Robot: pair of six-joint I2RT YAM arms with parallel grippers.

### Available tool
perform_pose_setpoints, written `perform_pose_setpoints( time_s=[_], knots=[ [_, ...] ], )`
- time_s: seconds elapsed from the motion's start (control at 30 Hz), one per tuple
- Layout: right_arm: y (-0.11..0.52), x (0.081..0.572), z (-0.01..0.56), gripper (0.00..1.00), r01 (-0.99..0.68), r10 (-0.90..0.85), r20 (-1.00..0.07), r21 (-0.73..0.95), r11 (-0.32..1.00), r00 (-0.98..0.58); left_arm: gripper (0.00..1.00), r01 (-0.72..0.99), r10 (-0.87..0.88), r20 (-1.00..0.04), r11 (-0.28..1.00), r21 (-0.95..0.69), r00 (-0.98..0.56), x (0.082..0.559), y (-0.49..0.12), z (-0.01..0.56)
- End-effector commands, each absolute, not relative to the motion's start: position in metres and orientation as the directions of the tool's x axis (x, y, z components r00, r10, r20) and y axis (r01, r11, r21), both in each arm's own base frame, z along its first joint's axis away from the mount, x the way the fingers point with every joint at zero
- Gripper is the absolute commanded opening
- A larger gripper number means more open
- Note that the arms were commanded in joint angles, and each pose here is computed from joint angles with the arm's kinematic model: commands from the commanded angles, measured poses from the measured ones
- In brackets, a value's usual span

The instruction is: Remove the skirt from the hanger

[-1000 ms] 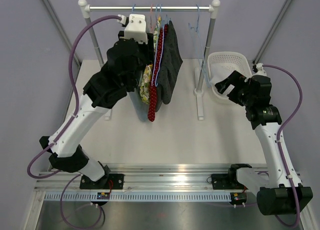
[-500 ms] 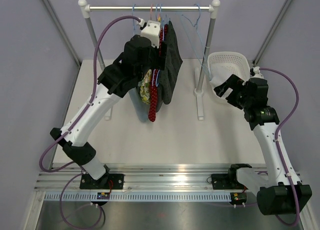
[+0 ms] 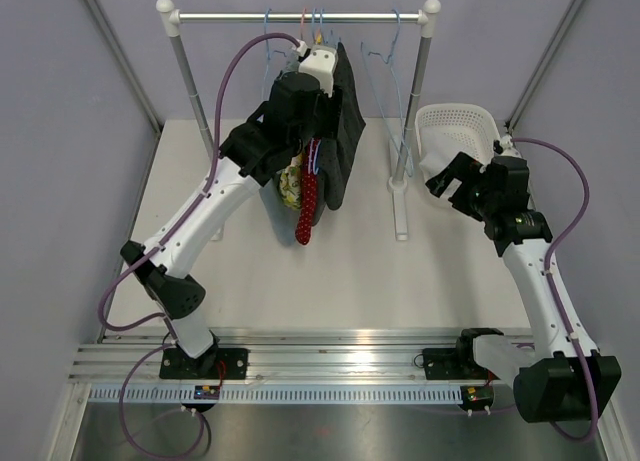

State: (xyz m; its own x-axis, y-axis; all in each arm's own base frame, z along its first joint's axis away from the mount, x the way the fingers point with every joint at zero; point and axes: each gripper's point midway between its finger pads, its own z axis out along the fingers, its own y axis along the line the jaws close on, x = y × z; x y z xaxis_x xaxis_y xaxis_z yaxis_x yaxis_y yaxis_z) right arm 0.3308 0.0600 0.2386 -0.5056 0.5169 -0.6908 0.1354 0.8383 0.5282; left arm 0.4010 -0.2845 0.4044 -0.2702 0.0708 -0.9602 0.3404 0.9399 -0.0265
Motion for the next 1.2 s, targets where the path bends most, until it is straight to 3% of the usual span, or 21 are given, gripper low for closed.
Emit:
perform_pose_setpoints(
  time_s=[0.0,0.23,0.43,0.57,1.17],
  knots=[
    [0.059,0.339,0.243,0.99,0.112,0.499,-0.724,0.512,0.851,-0.476,0.54,0.370,0.009,-0.976,0.926,-0.074,-0.219,0.405,-0.295,0.427],
    [0.059,0.340,0.235,0.99,0.115,0.494,-0.722,0.507,0.854,-0.484,0.47,0.344,0.006,-0.975,0.936,-0.072,-0.222,0.411,-0.294,0.422],
    [0.060,0.341,0.232,1.00,0.117,0.493,-0.718,0.507,0.854,-0.491,0.59,0.293,-0.023,-0.979,0.952,-0.083,-0.202,0.402,-0.277,0.441],
    [0.061,0.341,0.231,0.99,0.116,0.501,-0.711,0.517,0.848,-0.494,0.61,0.303,-0.040,-0.986,0.949,-0.089,-0.164,0.389,-0.271,0.461],
    [0.060,0.335,0.231,0.99,0.120,0.493,-0.717,0.506,0.854,-0.493,0.55,0.375,-0.054,-0.983,0.920,-0.117,-0.176,0.379,-0.300,0.462]
  ],
)
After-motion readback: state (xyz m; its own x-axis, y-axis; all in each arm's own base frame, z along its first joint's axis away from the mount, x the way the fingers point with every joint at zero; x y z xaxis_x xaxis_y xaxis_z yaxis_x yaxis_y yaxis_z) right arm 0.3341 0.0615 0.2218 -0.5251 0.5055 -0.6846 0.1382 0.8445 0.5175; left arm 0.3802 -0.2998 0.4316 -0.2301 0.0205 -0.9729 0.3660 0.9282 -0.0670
